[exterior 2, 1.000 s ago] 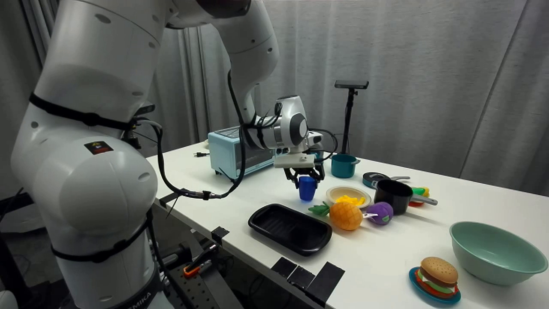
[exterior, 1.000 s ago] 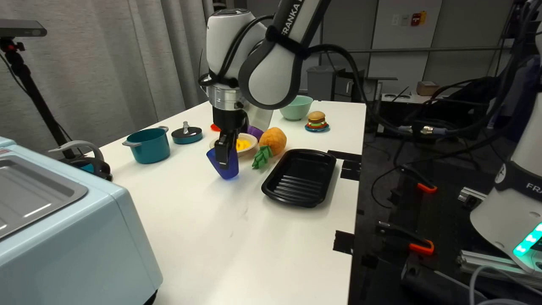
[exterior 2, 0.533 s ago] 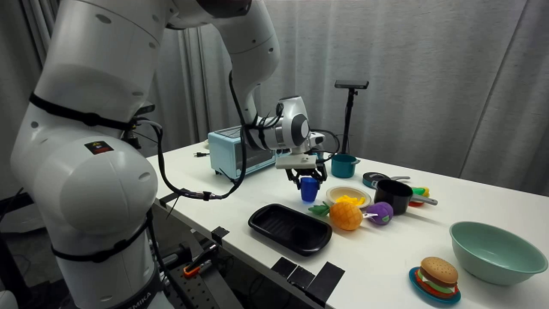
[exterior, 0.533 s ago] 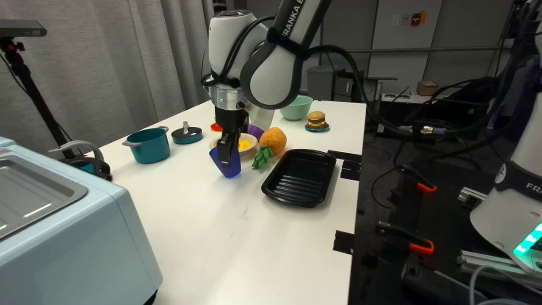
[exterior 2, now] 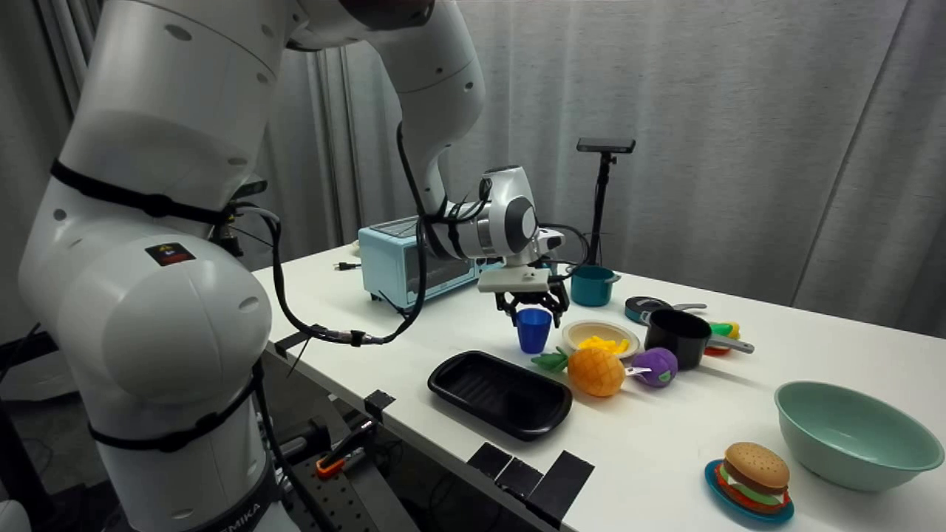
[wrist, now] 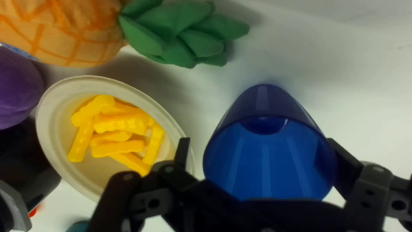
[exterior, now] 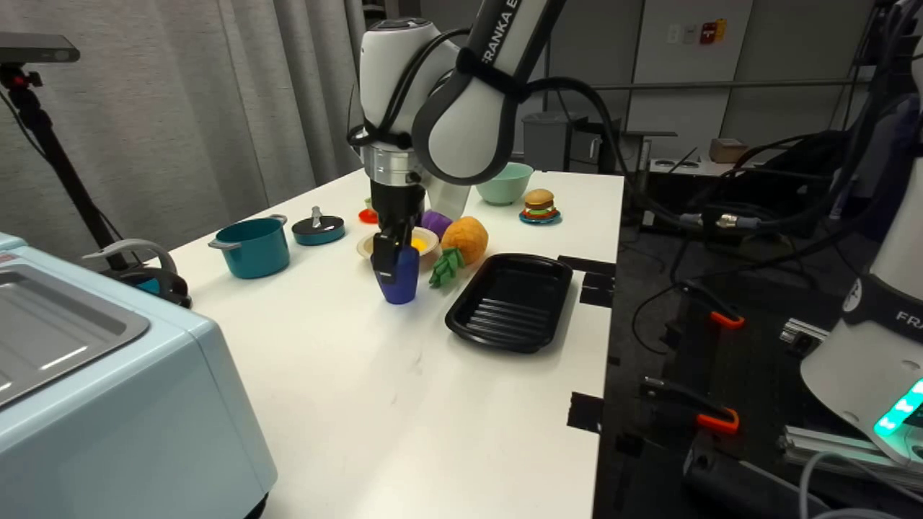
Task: Pour the contents in the blue cup on the beige plate
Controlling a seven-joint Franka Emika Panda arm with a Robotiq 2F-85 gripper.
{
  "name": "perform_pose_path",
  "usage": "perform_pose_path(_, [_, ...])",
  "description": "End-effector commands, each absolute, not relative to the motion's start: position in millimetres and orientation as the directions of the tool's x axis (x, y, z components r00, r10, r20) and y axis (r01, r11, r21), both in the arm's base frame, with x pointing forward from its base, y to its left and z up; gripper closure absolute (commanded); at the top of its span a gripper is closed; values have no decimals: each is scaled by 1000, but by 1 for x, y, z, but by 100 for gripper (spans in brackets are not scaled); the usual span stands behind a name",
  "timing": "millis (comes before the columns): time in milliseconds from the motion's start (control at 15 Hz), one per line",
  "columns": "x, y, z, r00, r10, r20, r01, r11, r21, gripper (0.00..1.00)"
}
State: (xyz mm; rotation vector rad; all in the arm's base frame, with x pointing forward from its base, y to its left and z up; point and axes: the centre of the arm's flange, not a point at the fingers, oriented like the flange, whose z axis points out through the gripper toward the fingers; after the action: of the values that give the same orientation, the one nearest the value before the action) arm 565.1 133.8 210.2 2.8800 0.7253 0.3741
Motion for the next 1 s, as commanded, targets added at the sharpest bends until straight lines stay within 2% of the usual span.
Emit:
perform_pose_path(0, [559, 125, 220, 852, 477, 213, 438, -875, 208, 0])
perform_pose_path(933, [531, 102, 317, 863, 389, 323, 376, -921, 105, 0])
